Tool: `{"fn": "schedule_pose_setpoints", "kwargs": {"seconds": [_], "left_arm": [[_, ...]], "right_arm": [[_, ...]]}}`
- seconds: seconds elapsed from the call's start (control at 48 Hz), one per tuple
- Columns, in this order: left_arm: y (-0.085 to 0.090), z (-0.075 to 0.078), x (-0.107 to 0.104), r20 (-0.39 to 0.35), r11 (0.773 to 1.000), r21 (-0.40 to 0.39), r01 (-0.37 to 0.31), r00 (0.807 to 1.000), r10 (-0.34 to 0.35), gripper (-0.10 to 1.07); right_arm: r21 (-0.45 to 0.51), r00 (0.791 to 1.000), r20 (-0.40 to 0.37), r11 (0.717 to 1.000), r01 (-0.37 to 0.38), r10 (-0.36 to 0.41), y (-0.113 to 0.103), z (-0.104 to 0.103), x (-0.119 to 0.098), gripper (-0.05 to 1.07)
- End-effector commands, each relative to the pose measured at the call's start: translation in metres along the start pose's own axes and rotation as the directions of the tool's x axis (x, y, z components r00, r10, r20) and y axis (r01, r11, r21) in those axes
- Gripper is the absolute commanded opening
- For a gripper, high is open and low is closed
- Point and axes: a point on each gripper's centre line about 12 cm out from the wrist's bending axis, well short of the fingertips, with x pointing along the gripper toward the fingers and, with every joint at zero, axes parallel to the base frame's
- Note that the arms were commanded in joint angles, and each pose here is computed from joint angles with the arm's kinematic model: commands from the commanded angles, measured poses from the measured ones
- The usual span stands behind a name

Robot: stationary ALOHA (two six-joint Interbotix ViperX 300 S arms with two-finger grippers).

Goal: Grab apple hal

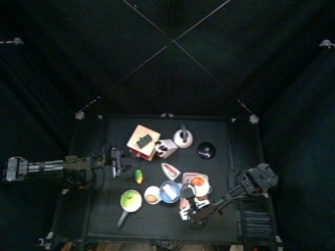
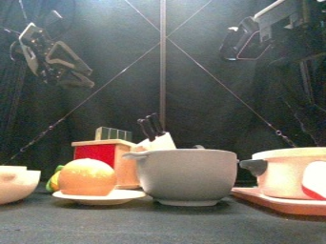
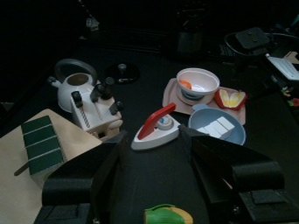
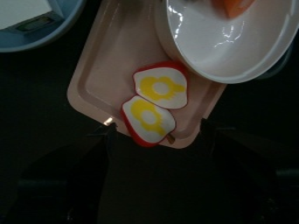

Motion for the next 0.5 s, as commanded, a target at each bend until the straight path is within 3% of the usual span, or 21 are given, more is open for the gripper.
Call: {"fn": "schedule_pose_setpoints", "kwargs": {"seconds": [0.0, 0.479], "left_arm": [[0.001, 0.005, 0.001, 0.012, 1.0, -0.002, -0.005, 1.0, 0.005, 0.87], [0.003, 0.002, 0.001, 0.004, 1.0, -0.01, -0.015, 1.0, 0.015, 0.87]], "right_arm": [[0.002, 1.0, 0.012, 1.0, -0.019, 0.019, 0.0, 0.003, -0.006, 1.04], [-0.016, 0.999, 0.047, 1.0, -0.021, 0.021, -0.003, 0.01, 0.027, 1.04]]}}
